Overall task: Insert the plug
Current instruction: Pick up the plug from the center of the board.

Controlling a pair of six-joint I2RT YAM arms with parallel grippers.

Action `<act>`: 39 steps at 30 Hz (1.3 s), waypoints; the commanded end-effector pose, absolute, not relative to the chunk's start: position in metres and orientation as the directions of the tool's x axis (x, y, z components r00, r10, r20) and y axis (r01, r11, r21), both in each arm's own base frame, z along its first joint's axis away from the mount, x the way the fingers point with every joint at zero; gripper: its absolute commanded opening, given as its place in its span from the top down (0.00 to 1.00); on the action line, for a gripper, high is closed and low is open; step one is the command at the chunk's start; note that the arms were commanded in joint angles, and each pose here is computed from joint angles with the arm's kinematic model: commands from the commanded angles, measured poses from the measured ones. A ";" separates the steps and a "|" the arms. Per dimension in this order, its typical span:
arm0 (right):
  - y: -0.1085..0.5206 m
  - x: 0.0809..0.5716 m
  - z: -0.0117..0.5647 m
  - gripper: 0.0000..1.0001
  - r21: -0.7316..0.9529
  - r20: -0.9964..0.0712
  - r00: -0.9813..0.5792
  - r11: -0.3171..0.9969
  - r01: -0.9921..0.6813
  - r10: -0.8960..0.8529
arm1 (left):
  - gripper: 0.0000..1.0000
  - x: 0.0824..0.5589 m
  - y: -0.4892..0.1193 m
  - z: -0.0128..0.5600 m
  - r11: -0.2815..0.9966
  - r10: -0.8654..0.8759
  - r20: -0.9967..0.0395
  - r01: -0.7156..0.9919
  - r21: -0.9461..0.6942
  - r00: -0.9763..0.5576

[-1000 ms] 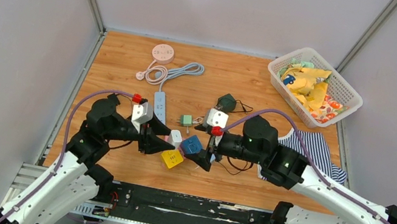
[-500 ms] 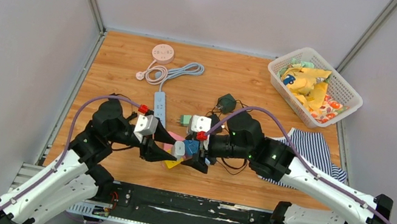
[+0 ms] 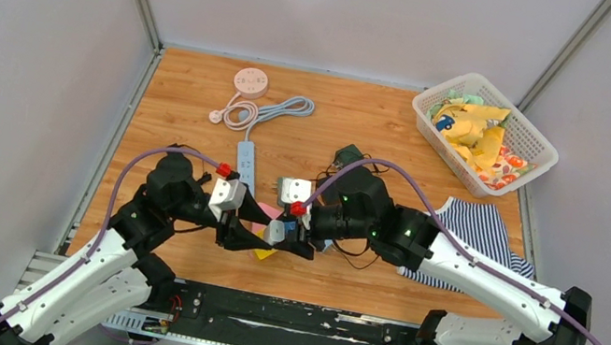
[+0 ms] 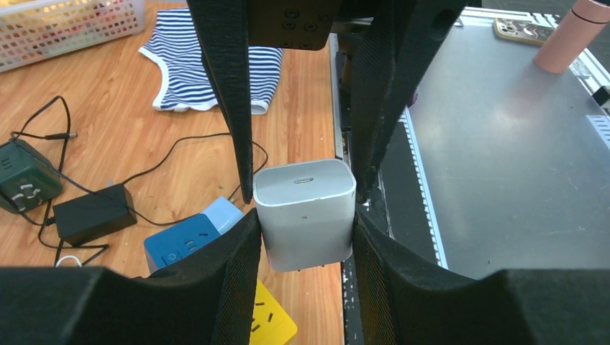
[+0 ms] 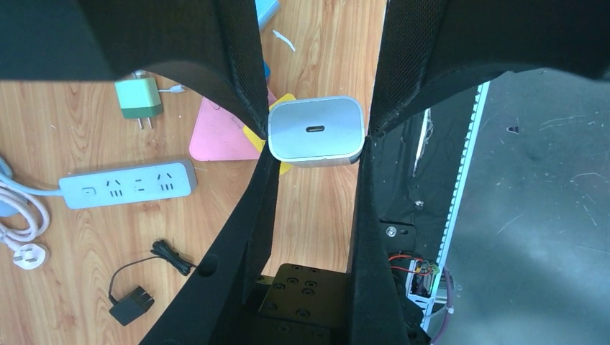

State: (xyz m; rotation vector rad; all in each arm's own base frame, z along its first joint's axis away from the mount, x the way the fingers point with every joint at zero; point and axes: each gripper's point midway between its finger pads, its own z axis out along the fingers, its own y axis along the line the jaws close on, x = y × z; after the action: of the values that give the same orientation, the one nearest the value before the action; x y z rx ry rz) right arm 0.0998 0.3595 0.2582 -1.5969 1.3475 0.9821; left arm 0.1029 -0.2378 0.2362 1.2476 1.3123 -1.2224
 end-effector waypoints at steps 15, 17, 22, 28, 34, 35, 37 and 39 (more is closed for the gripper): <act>0.352 0.112 0.251 1.00 -0.107 -0.923 0.108 -0.025 -0.994 -0.369 | 0.50 0.110 -0.234 0.231 0.054 0.115 -0.992 0.998 -0.039 -0.045; 0.349 0.116 0.248 1.00 -0.103 -0.923 0.089 0.017 -0.995 -0.374 | 0.47 0.112 -0.233 0.234 0.072 0.113 -0.993 0.997 -0.035 -0.043; 0.340 0.130 0.242 1.00 -0.088 -0.932 0.029 0.147 -0.985 -0.362 | 0.01 0.118 -0.230 0.232 0.129 0.127 -0.990 0.991 -0.038 -0.055; 0.331 0.154 0.233 1.00 -0.063 -0.941 -0.057 0.338 -0.939 -0.334 | 0.00 0.135 -0.225 0.227 0.246 0.137 -0.985 0.966 -0.073 -0.109; 0.326 0.171 0.210 1.00 -0.009 -0.931 -0.167 0.477 -0.879 -0.324 | 0.00 0.167 -0.212 0.215 0.460 0.131 -0.966 0.877 -0.139 -0.222; 0.324 0.176 0.207 1.00 -0.002 -0.929 -0.188 0.509 -0.861 -0.320 | 0.00 0.173 -0.209 0.213 0.503 0.120 -0.959 0.849 -0.163 -0.255; 0.320 0.182 0.202 1.00 0.016 -0.924 -0.229 0.565 -0.825 -0.307 | 0.00 0.183 -0.203 0.207 0.580 0.104 -0.942 0.789 -0.202 -0.318; 0.316 0.187 0.196 1.00 0.042 -0.916 -0.276 0.616 -0.787 -0.290 | 0.00 0.191 -0.197 0.199 0.641 0.091 -0.918 0.728 -0.242 -0.385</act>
State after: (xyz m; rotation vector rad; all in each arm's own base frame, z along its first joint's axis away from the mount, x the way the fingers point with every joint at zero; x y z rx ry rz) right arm 0.1653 0.3250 0.1995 -1.0832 1.7495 0.6821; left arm 0.1670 -0.2120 0.2034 0.8742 1.7030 -0.9024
